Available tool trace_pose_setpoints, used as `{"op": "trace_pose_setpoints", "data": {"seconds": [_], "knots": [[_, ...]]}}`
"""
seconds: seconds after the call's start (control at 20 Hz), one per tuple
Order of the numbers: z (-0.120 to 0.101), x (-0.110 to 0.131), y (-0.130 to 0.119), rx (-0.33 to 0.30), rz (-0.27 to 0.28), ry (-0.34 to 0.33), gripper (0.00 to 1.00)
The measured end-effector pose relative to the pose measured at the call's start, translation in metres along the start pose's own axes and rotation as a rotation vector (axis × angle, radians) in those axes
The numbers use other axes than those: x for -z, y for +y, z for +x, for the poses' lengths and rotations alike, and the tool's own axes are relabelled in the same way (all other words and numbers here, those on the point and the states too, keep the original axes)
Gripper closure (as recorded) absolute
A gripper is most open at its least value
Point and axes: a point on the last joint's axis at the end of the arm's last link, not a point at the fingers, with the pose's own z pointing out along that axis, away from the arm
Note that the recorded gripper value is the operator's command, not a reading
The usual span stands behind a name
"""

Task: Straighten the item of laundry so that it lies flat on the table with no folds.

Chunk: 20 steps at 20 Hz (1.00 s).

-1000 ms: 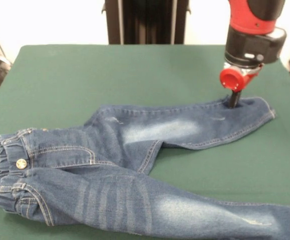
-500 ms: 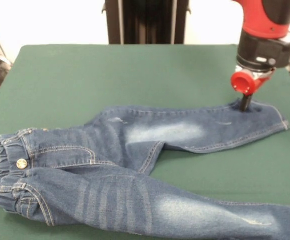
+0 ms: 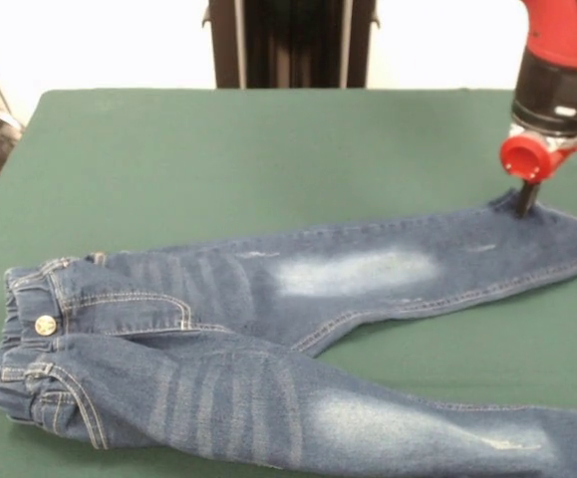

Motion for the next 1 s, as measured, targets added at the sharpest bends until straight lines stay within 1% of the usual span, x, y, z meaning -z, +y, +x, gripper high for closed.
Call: {"op": "trace_pose_setpoints", "data": {"seconds": [0.2, 0.55, 0.6, 1.0], "knots": [[0.015, 0.01, -0.003, -0.011, -0.021, 0.014, 1.0], [0.028, 0.016, 0.0, -0.006, -0.036, 0.035, 1.0], [0.029, 0.017, 0.0, -0.004, -0.037, 0.037, 0.0], [0.029, 0.017, 0.0, -0.004, -0.037, 0.037, 0.0]]}}
